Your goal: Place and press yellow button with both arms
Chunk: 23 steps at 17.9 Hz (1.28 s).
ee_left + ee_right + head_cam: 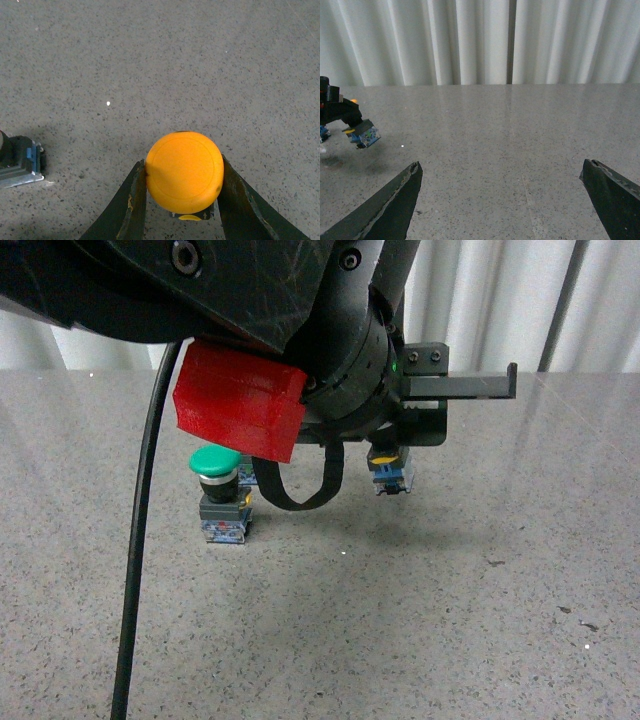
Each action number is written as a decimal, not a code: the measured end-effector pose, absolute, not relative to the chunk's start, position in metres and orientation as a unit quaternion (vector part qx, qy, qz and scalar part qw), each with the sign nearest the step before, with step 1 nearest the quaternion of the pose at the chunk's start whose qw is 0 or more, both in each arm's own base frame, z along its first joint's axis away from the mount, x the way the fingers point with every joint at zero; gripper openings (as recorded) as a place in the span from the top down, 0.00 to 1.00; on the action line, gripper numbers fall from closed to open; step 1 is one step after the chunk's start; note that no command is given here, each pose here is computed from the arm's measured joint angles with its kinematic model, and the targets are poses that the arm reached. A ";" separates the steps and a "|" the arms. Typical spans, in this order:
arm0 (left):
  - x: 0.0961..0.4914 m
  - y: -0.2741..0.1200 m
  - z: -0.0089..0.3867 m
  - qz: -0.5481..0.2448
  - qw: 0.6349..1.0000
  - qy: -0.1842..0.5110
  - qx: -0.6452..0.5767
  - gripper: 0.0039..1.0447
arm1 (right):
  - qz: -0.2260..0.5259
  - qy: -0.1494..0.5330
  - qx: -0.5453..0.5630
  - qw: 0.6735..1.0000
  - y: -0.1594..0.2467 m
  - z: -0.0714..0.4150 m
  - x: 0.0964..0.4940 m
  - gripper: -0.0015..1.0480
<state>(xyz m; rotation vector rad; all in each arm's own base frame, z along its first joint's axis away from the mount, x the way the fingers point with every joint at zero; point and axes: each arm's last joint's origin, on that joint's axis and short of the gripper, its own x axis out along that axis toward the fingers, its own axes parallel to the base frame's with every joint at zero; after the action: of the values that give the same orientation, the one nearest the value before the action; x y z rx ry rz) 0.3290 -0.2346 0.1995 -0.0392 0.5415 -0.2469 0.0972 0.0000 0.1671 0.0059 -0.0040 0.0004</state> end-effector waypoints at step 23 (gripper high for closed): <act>0.334 -0.227 0.191 -0.094 0.992 0.084 0.002 0.06 | 0.000 -0.002 0.003 1.000 0.000 0.167 0.097 0.06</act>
<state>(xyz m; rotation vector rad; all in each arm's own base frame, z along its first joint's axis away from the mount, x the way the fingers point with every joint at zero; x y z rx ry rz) 0.3340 -0.2274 0.1912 0.0046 0.1689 -0.1877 0.0972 0.0000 0.1671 0.0059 -0.0044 0.0004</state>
